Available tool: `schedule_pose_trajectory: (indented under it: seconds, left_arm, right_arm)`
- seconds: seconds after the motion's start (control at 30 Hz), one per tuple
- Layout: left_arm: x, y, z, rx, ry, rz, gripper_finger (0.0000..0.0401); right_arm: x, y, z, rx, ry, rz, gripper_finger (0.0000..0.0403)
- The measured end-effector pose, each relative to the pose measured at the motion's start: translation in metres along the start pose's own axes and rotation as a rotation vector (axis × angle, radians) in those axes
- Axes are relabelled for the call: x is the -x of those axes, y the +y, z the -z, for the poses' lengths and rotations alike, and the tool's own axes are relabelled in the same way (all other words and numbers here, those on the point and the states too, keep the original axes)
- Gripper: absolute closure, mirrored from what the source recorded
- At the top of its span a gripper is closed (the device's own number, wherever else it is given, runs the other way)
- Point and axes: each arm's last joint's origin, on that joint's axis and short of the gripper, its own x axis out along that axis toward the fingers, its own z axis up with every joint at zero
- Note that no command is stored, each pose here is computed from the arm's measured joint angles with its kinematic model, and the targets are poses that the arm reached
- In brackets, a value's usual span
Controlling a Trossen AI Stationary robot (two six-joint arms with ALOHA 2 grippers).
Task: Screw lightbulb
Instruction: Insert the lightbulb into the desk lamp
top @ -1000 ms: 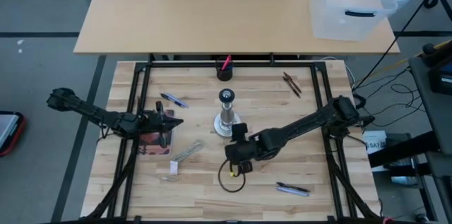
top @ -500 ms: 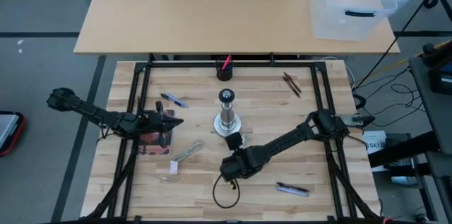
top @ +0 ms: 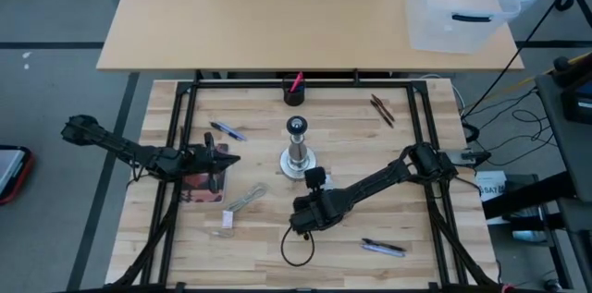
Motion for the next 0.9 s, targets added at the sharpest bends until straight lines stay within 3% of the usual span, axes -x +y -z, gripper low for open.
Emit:
schedule_pose_trajectory:
  seconds: [0.27,0.4,0.53,0.67,0.9]
  left_arm:
    - [0.000,0.000,0.000,0.000,0.000,0.000,0.0401]
    - [0.000,0.000,0.000,0.000,0.000,0.000,0.0401]
    - [0.000,0.000,0.000,0.000,0.000,0.000,0.0401]
    - [0.000,0.000,0.000,0.000,0.000,0.000,0.0401]
    - [0.000,0.000,0.000,0.003,0.000,0.000,0.0401]
  right_arm:
    - [0.036,-0.010,0.001,-0.368,-0.121,-0.017,0.0088]
    - [0.058,-0.012,0.014,-0.526,-0.149,0.058,0.0068]
    - [0.073,-0.007,0.035,-0.719,-0.181,0.132,0.0065]
    - [0.079,0.007,0.062,-0.890,-0.207,0.130,0.0064]
    - [0.066,0.032,0.101,-1.049,-0.239,0.127,0.0064]
